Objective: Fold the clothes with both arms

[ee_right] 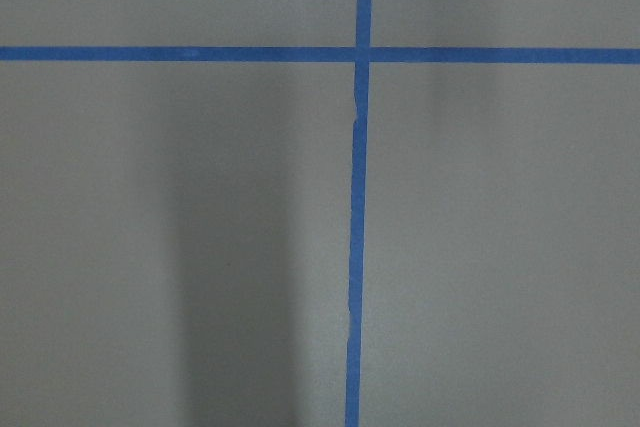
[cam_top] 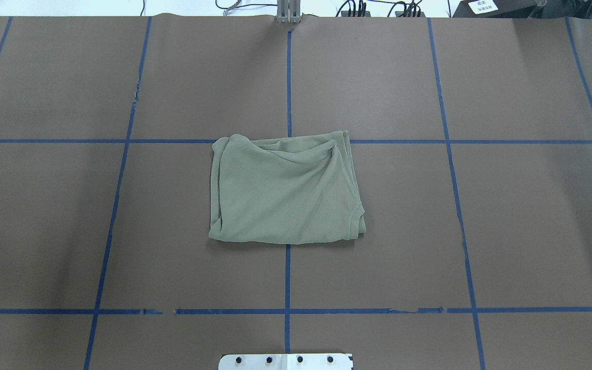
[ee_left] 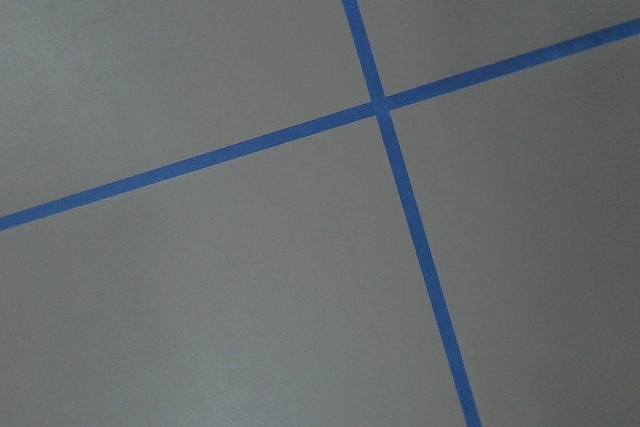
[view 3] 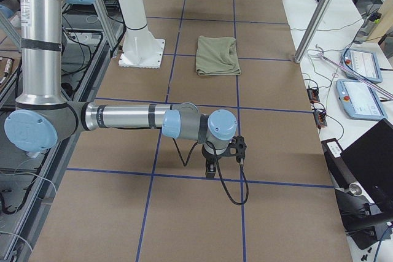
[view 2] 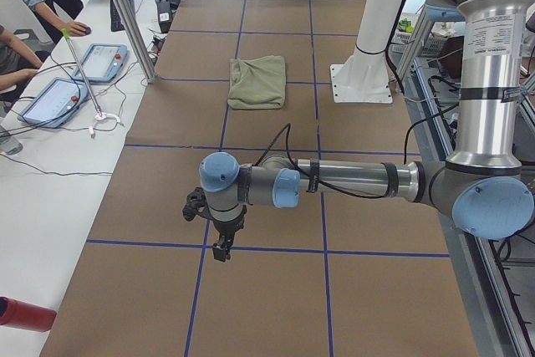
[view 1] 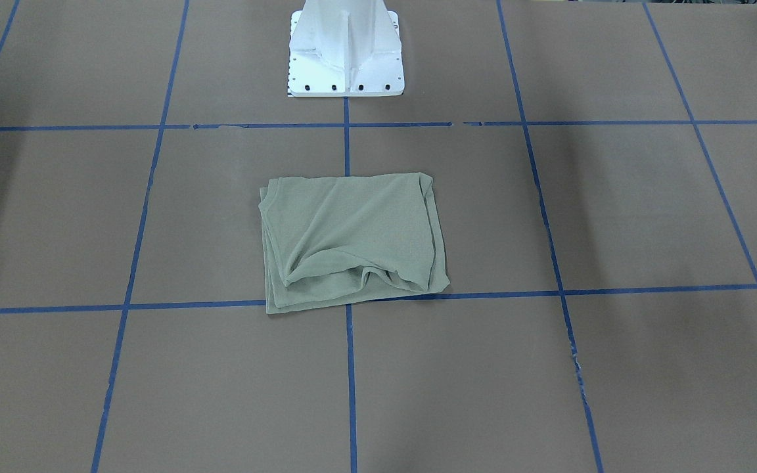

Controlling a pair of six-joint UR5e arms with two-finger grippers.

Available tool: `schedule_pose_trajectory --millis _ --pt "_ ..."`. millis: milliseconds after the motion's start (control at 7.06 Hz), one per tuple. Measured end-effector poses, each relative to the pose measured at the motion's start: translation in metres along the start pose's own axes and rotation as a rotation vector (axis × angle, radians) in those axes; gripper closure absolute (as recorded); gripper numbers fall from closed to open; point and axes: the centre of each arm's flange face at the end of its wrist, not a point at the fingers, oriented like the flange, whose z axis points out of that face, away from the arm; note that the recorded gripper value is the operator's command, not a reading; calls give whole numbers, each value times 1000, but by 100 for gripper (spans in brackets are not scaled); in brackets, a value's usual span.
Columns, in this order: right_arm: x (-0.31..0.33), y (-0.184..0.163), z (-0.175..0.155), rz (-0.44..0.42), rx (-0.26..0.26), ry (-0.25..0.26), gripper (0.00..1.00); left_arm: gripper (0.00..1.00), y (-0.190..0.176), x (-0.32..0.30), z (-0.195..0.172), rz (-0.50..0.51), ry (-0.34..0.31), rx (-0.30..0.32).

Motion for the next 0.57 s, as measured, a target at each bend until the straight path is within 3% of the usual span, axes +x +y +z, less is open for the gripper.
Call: schedule_pose_trajectory --millis 567 --pt "-3 -2 -3 -9 8 1 0 1 -1 0 -5 3 15 15"
